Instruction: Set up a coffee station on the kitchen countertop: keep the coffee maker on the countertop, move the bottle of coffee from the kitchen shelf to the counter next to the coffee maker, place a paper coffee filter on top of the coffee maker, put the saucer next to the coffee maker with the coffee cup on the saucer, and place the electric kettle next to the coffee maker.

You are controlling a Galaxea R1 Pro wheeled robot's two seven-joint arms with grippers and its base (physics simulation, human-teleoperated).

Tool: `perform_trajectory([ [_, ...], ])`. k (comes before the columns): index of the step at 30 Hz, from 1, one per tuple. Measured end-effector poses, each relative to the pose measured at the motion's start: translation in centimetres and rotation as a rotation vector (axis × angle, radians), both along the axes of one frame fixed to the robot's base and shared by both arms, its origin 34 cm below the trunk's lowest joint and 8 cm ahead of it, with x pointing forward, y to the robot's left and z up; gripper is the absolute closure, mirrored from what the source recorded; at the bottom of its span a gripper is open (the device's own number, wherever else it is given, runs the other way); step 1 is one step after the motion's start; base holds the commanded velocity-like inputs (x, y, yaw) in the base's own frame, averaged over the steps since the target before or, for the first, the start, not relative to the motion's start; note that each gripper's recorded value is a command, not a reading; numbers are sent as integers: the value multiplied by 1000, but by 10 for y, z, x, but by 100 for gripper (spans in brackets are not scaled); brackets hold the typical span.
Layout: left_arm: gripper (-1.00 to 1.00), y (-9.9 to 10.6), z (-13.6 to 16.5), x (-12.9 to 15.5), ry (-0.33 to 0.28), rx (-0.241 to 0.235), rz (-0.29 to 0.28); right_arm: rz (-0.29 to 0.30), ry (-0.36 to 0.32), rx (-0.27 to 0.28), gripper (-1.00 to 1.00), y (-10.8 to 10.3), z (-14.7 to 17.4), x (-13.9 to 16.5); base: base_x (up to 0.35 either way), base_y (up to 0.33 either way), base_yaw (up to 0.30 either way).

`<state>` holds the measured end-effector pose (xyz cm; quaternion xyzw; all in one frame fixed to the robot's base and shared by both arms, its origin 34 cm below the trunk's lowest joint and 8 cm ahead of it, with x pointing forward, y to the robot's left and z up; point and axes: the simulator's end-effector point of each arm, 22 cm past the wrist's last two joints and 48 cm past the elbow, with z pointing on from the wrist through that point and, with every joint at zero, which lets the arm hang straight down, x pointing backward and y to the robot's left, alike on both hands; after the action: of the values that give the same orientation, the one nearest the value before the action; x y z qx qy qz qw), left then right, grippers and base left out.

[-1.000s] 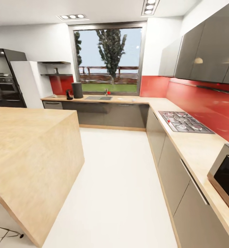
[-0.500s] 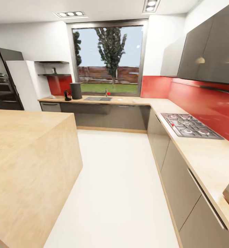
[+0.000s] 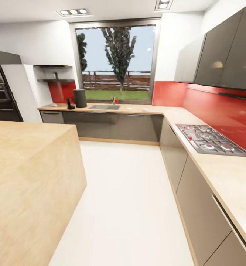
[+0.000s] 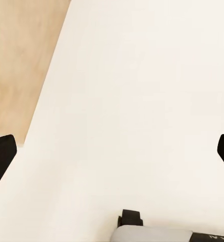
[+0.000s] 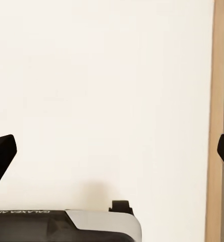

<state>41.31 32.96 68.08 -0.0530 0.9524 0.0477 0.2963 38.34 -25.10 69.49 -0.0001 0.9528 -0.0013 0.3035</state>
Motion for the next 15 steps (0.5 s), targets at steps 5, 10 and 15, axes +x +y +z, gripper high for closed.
perform_trajectory([
  [5, -100, 0, -1, -1, 3, 1, -3, 0, 4, -1, -100, 0, -1, -2, 337, 0, 0],
  [10, -100, 0, -1, -1, 4, 1, -4, -1, 5, -1, -100, 0, -1, -2, 338, 0, 0],
  [15, -100, 0, -1, -1, 4, 1, -4, 0, 5, -1, -100, 0, -2, -2, 337, 0, 0],
])
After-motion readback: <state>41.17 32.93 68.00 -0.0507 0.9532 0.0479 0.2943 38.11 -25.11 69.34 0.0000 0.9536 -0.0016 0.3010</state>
